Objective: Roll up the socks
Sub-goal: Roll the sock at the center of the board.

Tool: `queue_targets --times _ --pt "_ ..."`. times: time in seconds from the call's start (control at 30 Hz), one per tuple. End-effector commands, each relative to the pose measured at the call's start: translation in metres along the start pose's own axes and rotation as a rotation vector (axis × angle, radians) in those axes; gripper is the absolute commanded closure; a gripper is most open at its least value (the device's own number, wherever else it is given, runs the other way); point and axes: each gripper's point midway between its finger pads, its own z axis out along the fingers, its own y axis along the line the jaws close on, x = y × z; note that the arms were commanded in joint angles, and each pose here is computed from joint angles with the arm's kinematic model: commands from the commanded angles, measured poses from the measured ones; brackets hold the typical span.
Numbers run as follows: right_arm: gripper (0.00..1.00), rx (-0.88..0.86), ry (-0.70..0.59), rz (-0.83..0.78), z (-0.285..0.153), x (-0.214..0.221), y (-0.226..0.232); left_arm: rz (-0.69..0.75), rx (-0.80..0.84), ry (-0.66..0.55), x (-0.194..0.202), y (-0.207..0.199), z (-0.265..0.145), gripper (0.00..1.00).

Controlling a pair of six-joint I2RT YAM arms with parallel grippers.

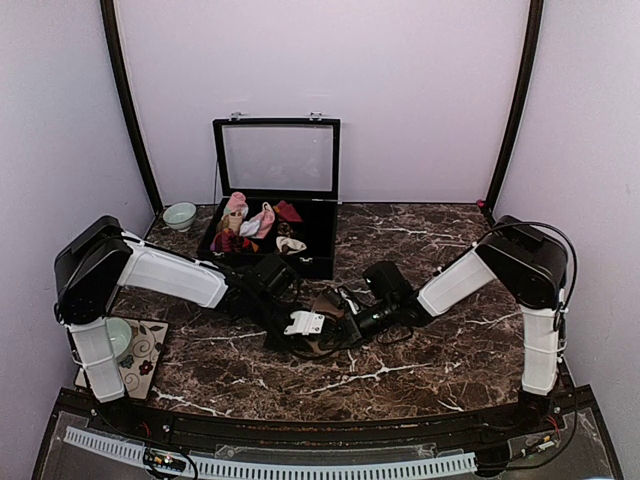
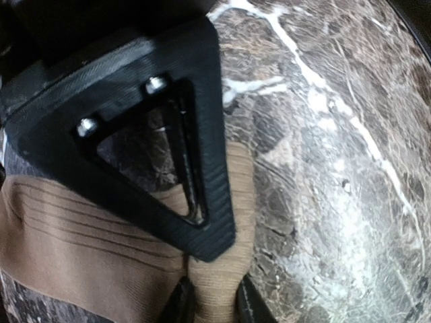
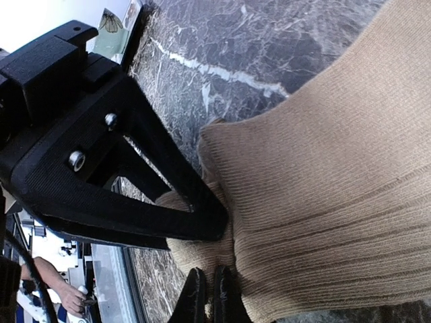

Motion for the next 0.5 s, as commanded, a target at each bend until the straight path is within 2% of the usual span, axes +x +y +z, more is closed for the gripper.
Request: queue_targets --times 0.0,0.07,0.13,0.2,0.23,0.27,0.3,0.33,0.47 --pt "0.87 0.194 0.097 0.209 0.001 0.052 -0.058 -0.016 -0.006 0.045 0.006 0.004 0.002 0.87" --pt "0.74 0.211 0.087 0.174 -0.003 0.048 -0.056 -0.054 0.021 0.050 0.007 0.002 0.003 0.95" --pt "0.72 0.274 0.067 0.126 -0.010 0.044 -0.060 -0.115 0.079 0.045 0.011 -0.004 0.002 1.00" --pt "0.71 0.339 0.055 0.092 -0.020 0.043 -0.064 -0.192 0.160 0.033 0.014 -0.011 0.001 1.00" --pt "0.67 0.371 0.035 0.073 -0.026 0.041 -0.064 -0.237 0.198 0.029 0.014 -0.013 0.000 1.00" --pt "0.56 0.397 0.018 0.056 -0.032 0.041 -0.064 -0.277 0.236 0.026 0.017 -0.016 -0.001 1.00" --pt "0.22 0.419 -0.004 0.034 -0.039 0.040 -0.063 -0.317 0.268 0.020 0.021 -0.018 -0.002 1.00" --pt "0.03 0.440 -0.030 0.017 -0.046 0.039 -0.061 -0.349 0.301 0.017 0.022 -0.023 -0.002 1.00" --pt "0.01 0.532 -0.133 -0.042 -0.077 0.040 -0.057 -0.410 0.374 0.007 0.023 -0.032 -0.002 1.00"
